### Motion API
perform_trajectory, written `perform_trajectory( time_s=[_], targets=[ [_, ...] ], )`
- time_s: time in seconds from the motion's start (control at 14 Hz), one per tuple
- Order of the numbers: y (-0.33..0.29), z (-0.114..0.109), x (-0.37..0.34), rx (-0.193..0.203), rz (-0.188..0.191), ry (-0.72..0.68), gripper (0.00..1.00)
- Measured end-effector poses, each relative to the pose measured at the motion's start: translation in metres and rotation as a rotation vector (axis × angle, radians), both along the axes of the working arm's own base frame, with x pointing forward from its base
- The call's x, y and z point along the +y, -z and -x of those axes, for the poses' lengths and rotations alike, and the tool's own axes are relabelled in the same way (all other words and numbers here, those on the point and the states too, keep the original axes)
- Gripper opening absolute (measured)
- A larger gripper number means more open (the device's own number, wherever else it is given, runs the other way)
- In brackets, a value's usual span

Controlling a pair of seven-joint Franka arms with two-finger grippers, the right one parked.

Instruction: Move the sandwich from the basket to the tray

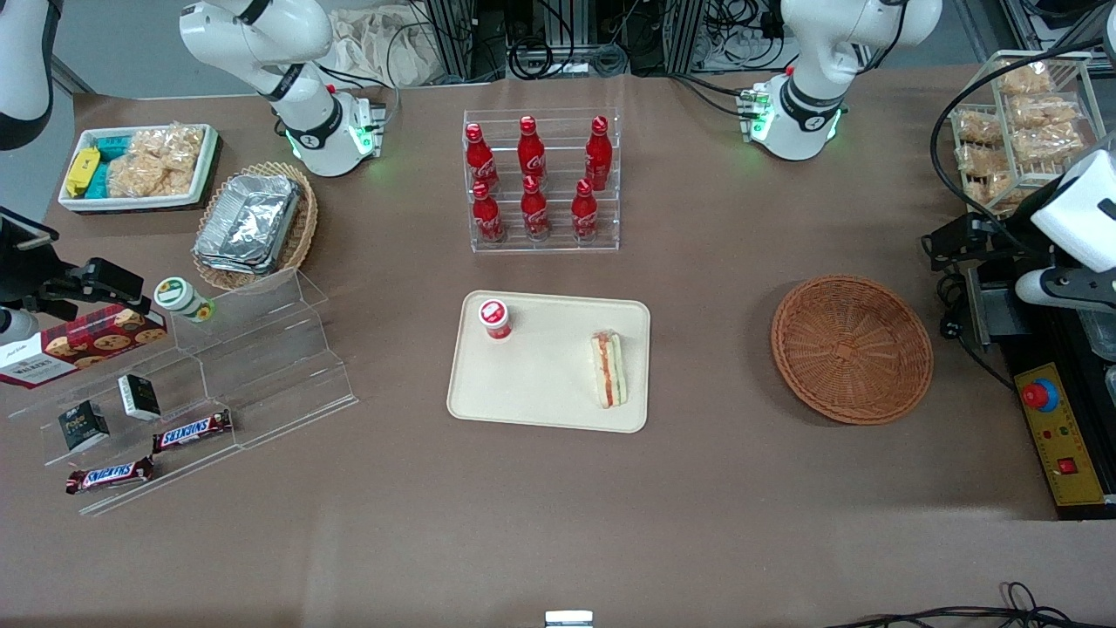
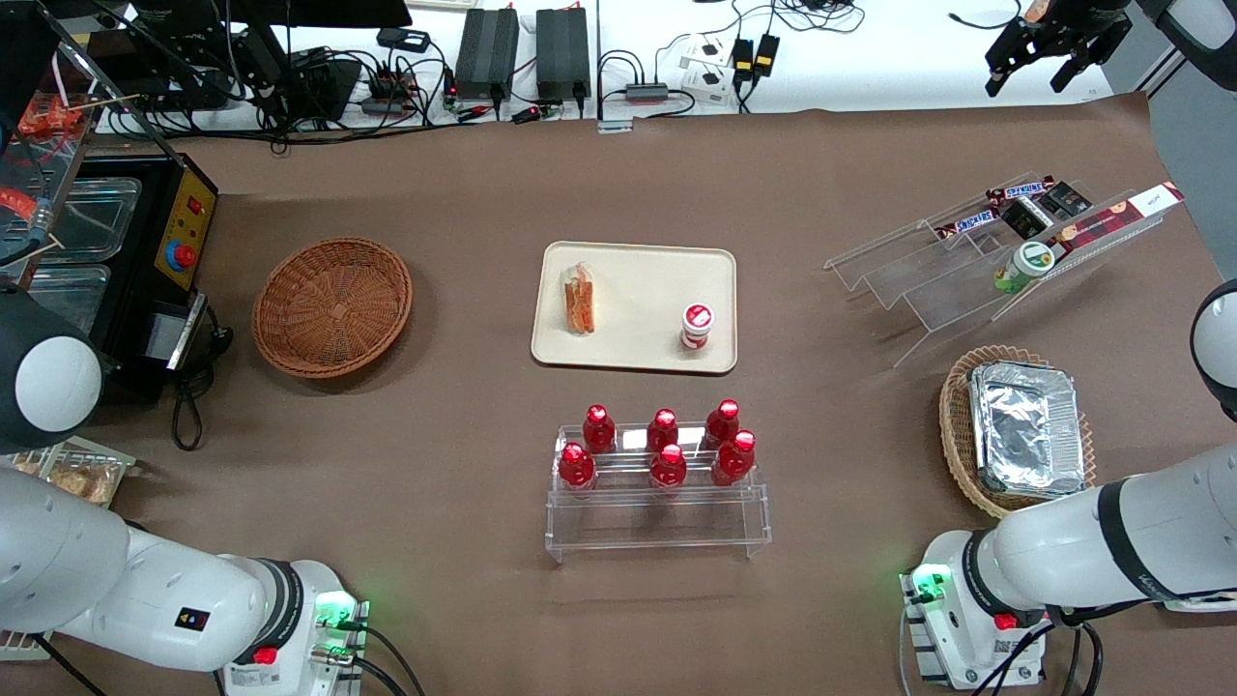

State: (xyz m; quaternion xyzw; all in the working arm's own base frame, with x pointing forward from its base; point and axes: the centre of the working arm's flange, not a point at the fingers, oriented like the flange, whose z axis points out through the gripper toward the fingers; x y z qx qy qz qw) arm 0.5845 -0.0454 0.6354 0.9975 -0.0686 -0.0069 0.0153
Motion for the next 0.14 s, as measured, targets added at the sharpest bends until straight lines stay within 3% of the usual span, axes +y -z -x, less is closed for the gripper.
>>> perform_trajectory(
  time_s=[0.14],
  targets=[
    [0.0018, -0.0010, 0.0014, 0.002, -0.019, -0.001, 1.00]
  ],
)
